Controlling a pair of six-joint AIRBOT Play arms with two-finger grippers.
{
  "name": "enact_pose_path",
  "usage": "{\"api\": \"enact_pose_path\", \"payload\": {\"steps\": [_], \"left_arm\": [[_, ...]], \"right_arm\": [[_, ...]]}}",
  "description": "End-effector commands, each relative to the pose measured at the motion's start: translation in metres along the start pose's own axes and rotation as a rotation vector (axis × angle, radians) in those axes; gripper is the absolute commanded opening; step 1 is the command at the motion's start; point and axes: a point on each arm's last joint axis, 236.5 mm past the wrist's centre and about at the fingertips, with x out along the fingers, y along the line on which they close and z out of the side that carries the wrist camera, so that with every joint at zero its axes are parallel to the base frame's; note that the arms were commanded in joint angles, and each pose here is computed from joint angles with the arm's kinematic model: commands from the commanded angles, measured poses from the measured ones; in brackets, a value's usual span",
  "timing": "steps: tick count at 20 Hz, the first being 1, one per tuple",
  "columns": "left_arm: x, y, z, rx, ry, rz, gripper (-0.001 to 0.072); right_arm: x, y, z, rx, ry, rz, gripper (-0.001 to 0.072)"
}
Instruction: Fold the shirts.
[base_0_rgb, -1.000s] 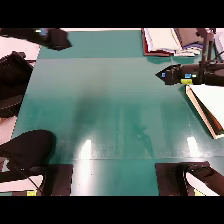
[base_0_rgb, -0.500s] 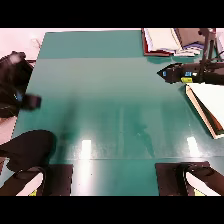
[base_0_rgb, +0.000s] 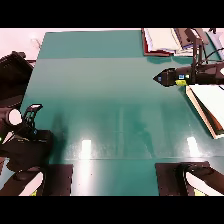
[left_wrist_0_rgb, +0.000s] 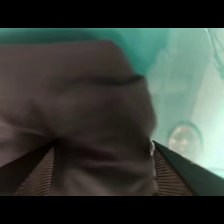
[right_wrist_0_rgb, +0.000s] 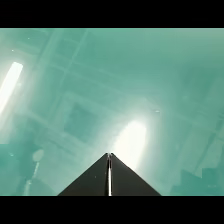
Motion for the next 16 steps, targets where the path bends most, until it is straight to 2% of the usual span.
{"api": "enact_pose_path", "payload": {"steps": [1,2,3,4,6,9,12,16], "left_arm": [[0.008,0.013,-0.005,-0.033,0.011,0.057,0.0661],[0.007,0.013,-0.005,-0.035,0.012,0.057,0.0509],[0.007,0.013,-0.005,-0.031,0.014,0.055,0.0104],[0.005,0.013,-0.003,-0.025,0.006,0.054,0.0042],[-0.015,0.012,0.017,-0.030,-0.067,0.047,0.0025],[-0.115,-0.002,0.086,-0.002,-0.378,0.010,0.0024],[-0.261,-0.048,0.131,0.100,-0.790,-0.107,0.0024],[-0.387,-0.115,0.132,0.314,-1.109,-0.228,0.0023]], "right_arm": [[0.001,0.000,-0.001,0.002,0.005,0.001,0.0020],[0.001,0.000,-0.001,0.002,0.005,0.001,0.0020],[0.001,0.000,-0.001,0.002,0.005,0.001,0.0020],[0.001,0.000,-0.001,0.002,0.004,0.000,0.0020],[-0.003,0.002,0.005,-0.006,-0.010,0.002,0.0020],[-0.029,0.019,0.043,-0.058,-0.110,0.009,0.0020],[-0.065,0.038,0.084,-0.124,-0.227,0.006,0.0019],[-0.107,0.050,0.123,-0.196,-0.362,-0.038,0.0020]]}}
